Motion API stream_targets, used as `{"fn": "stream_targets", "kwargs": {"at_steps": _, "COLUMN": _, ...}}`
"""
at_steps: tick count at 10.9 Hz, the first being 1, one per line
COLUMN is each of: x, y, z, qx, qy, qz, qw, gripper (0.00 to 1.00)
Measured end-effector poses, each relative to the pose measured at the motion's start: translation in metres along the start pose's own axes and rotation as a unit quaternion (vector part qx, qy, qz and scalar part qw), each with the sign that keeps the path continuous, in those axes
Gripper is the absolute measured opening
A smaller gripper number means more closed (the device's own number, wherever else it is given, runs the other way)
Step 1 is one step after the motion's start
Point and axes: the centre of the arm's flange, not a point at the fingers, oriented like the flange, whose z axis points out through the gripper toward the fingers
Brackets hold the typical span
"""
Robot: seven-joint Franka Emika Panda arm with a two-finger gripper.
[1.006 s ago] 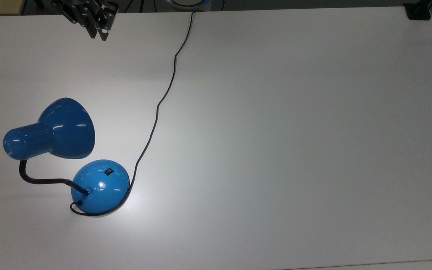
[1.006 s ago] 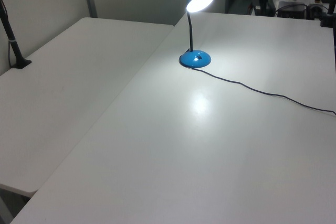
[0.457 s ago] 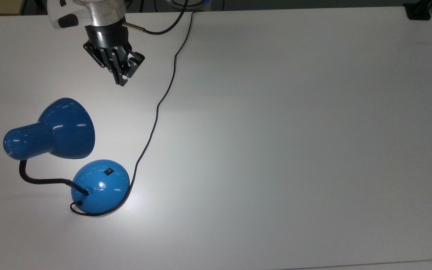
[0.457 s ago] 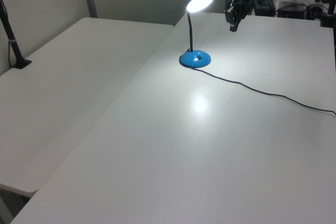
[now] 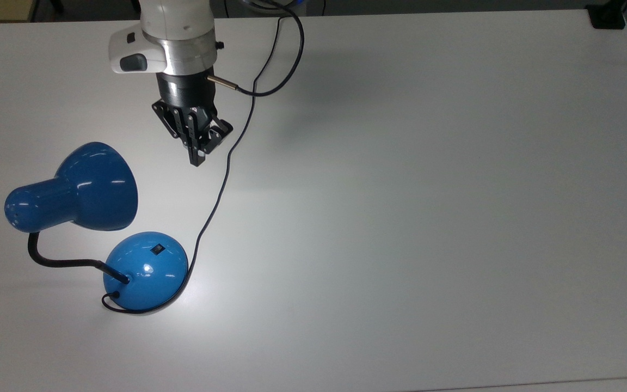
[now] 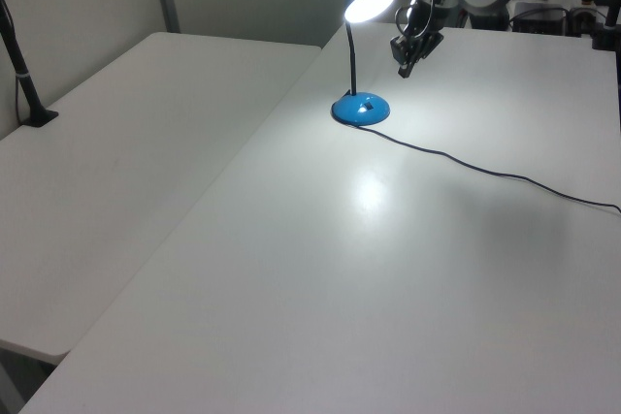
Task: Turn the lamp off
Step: 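Move the gripper toward the blue lamp base and close its fingers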
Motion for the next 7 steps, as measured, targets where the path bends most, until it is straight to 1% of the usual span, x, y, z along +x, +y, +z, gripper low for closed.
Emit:
{"fn": "stream_targets", "kwargs": {"at_steps": 1, "x": -0.001, "y": -0.004, "z": 0.011, "qx": -0.003, "qy": 0.009, "qz": 0.009, "qw": 0.9999, "gripper": 0.04}}
{"fn": "stream_targets", "kwargs": {"at_steps": 4, "x": -0.008, "y": -0.023, "z": 0.048, "qx": -0.015, "qy": 0.042, "qz": 0.014, "qw": 0.9989, "gripper": 0.04}}
{"fn": "stream_targets", "kwargs": {"at_steps": 7, "x": -0.008, "y": -0.024, "z": 0.080, "qx": -0.028, "qy": 0.075, "qz": 0.026, "qw": 0.9965, "gripper": 0.04}}
